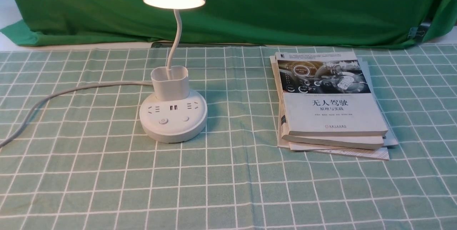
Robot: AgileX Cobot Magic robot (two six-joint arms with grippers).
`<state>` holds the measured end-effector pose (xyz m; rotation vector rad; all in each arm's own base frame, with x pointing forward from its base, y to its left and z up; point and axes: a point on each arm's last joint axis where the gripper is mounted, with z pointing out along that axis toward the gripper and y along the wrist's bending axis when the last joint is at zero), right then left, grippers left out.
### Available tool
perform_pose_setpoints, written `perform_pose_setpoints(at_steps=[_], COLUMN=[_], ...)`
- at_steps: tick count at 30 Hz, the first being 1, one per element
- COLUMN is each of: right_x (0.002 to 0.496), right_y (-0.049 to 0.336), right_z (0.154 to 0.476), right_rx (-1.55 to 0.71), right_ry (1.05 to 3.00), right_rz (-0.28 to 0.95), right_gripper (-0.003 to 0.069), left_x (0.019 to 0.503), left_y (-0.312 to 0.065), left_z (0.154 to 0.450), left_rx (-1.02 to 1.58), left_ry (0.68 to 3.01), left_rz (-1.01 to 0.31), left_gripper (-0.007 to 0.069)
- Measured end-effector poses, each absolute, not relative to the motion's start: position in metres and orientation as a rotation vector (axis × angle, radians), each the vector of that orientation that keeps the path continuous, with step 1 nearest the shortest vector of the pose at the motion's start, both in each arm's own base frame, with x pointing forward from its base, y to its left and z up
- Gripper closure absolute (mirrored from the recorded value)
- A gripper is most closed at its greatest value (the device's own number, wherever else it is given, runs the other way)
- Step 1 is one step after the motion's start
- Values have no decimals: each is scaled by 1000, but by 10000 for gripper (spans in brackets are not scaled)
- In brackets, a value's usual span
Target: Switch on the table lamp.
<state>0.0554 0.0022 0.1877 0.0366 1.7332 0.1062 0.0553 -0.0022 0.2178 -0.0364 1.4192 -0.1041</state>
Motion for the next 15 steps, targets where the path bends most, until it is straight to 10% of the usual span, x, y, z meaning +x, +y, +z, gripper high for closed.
perform_pose_setpoints(at_steps=[15], right_x=[55], right_y=[2], right_z=[188], right_rx=[37], right_ry=[1733], right_rz=[106], right_gripper=[418], left_x=[55], left_y=[-3], left_z=[191], left_rx=[-14], left_ry=[1713], left_rz=[-85], left_gripper=[624])
